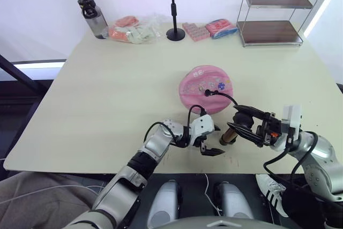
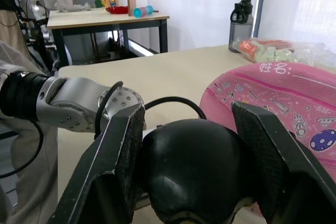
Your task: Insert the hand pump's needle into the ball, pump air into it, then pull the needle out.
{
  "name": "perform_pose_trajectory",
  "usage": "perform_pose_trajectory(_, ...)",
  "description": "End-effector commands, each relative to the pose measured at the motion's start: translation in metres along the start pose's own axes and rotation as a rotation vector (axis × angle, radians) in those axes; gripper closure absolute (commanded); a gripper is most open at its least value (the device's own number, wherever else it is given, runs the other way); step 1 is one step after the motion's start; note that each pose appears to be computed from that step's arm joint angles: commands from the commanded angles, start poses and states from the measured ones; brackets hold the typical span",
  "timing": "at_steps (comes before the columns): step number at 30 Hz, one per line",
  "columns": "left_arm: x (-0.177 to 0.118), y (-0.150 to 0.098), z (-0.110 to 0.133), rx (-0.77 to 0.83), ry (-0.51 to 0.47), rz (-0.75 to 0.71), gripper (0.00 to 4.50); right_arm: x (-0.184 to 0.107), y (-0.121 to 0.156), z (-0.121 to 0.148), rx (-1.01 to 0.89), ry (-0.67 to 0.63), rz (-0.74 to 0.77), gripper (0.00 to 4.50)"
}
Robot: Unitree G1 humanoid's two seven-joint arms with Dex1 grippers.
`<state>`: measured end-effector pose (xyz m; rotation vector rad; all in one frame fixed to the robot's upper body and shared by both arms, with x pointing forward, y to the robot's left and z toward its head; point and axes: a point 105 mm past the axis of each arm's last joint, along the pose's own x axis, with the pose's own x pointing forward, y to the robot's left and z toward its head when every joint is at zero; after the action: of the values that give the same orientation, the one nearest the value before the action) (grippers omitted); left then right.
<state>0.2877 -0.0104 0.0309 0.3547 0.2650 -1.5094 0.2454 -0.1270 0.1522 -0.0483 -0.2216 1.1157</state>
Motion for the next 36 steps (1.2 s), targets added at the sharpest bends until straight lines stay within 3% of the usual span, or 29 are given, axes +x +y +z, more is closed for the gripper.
perform_pose_trajectory(1,0.01,0.003,0.01,0.041,-0.027,0.004,0.03,-0.004,-0.006,0.001,0.021,0.011,-0.032,2.34)
perform_pose_trajectory(4,0.015,0.003,0.012,0.036,-0.044,0.01,0.03,-0.003,-0.008,0.002,0.02,0.016,-0.031,2.34)
perform_pose_trajectory(6,0.019,0.004,0.012,0.033,-0.05,0.018,0.52,-0.004,-0.009,0.002,0.022,0.018,-0.034,2.34)
perform_pose_trajectory(13,0.022,0.001,0.008,0.015,-0.066,0.04,3.38,-0.008,-0.013,0.003,0.014,0.026,-0.043,2.34)
perform_pose_trajectory(26,0.023,-0.009,-0.015,-0.011,-0.041,0.034,3.38,-0.008,-0.03,0.036,-0.002,-0.009,-0.044,2.34)
perform_pose_trajectory(36,0.023,-0.01,-0.023,-0.029,-0.022,0.017,3.38,-0.005,-0.024,0.028,0.001,0.019,-0.016,2.34)
